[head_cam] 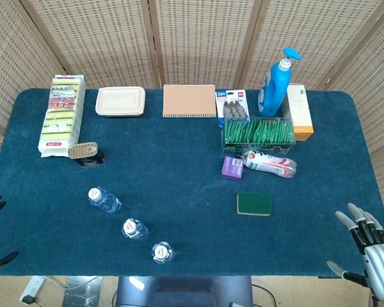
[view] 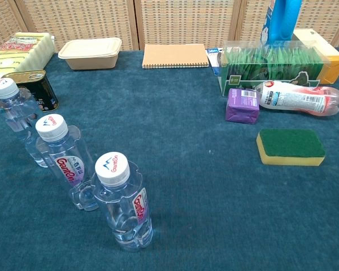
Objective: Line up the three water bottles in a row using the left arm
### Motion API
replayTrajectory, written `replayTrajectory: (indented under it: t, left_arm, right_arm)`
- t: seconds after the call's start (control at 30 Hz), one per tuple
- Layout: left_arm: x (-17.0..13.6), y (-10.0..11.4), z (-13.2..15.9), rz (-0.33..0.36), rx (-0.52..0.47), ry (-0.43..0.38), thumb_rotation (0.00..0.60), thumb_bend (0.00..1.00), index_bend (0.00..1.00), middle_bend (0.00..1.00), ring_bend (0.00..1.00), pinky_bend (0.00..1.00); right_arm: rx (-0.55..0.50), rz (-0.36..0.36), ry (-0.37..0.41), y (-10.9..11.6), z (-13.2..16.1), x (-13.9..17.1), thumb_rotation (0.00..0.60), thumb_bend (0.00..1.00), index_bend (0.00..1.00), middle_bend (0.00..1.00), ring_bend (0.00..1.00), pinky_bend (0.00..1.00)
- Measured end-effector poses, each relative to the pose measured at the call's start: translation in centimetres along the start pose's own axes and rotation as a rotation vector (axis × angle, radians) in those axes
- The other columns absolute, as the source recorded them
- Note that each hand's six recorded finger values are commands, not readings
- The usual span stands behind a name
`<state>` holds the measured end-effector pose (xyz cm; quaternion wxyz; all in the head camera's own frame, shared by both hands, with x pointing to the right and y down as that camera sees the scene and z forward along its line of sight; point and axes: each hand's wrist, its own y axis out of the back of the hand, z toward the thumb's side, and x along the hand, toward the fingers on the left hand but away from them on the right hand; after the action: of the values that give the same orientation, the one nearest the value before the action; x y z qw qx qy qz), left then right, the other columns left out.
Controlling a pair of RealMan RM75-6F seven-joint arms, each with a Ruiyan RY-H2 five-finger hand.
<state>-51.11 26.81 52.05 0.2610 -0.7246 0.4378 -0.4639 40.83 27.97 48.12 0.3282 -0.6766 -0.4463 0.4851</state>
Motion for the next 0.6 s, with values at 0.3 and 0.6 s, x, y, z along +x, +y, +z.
replayTrajectory:
  t: [0.3, 0.6]
  left_arm:
    - [5.1, -1.8, -1.0, -0.069, -0.222, -0.052, 0.6, 0.12, 0.0, 0.0, 0.0, 0.0]
    - [12.5, -6.8, 0.3, -0.149, -0.417, -0.138, 0.6, 0.12, 0.0, 0.0, 0.0, 0.0]
  right_arm:
    - [-0.019, 0.001, 0.008, 0.2, 0.0, 0.1, 0.6, 0.0, 0.11, 0.0, 0.0, 0.0]
    - [-0.032, -0.01, -0.005, 0.7, -0.5, 0.0, 0.6, 0.0, 0.11, 0.0, 0.0, 0.0]
